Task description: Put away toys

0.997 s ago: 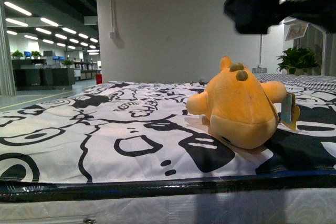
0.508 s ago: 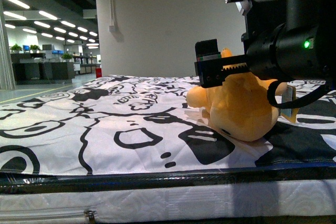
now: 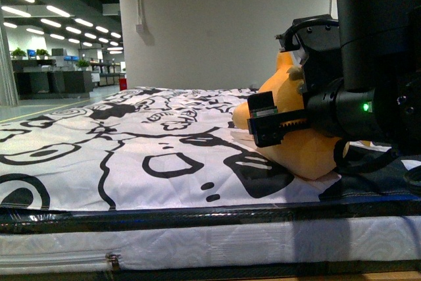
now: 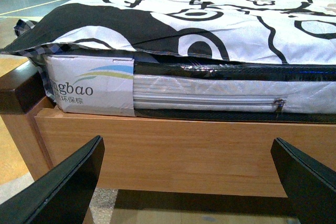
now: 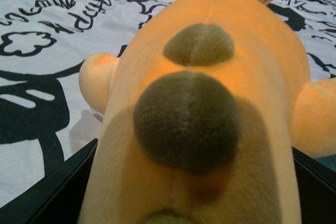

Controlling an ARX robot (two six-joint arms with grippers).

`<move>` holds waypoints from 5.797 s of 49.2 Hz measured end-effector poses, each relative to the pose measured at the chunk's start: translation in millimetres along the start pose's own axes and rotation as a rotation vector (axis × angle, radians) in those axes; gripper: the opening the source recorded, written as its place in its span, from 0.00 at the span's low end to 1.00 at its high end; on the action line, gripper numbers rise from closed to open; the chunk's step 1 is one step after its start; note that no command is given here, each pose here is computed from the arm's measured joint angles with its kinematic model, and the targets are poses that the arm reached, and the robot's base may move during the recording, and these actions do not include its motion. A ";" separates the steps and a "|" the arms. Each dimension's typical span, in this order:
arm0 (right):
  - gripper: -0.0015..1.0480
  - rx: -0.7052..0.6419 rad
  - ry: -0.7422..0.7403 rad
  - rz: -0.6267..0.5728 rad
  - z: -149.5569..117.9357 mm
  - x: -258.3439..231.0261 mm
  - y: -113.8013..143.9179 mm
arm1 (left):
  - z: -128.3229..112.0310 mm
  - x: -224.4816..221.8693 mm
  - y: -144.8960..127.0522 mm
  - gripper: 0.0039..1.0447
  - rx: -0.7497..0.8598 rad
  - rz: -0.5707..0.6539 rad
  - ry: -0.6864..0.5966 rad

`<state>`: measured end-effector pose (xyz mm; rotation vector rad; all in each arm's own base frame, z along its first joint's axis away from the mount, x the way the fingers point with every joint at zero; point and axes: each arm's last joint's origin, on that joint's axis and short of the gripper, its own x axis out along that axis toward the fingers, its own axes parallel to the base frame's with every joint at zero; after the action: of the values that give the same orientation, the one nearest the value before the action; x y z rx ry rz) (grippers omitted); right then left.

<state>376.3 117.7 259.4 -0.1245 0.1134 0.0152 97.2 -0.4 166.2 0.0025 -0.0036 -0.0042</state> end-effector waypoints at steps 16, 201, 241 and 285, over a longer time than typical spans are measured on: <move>0.64 0.017 0.003 -0.001 -0.9 -8.2 1.1 | 0.0 0.0 0.0 0.94 0.000 0.000 0.000; 0.07 0.254 -0.338 0.160 -105.8 -269.2 -90.3 | 0.0 0.0 0.2 0.94 0.000 0.003 0.000; 0.07 0.255 -0.338 0.156 -105.7 -269.2 -90.4 | 0.0 0.0 0.1 0.94 0.000 0.002 0.000; 0.07 0.255 -0.338 0.156 -105.7 -269.2 -90.4 | 0.0 0.0 0.1 0.94 0.000 0.002 0.000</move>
<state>99.1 12.7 197.0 0.1424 -0.2133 0.1761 97.2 -0.3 166.2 0.0025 -0.0040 -0.0027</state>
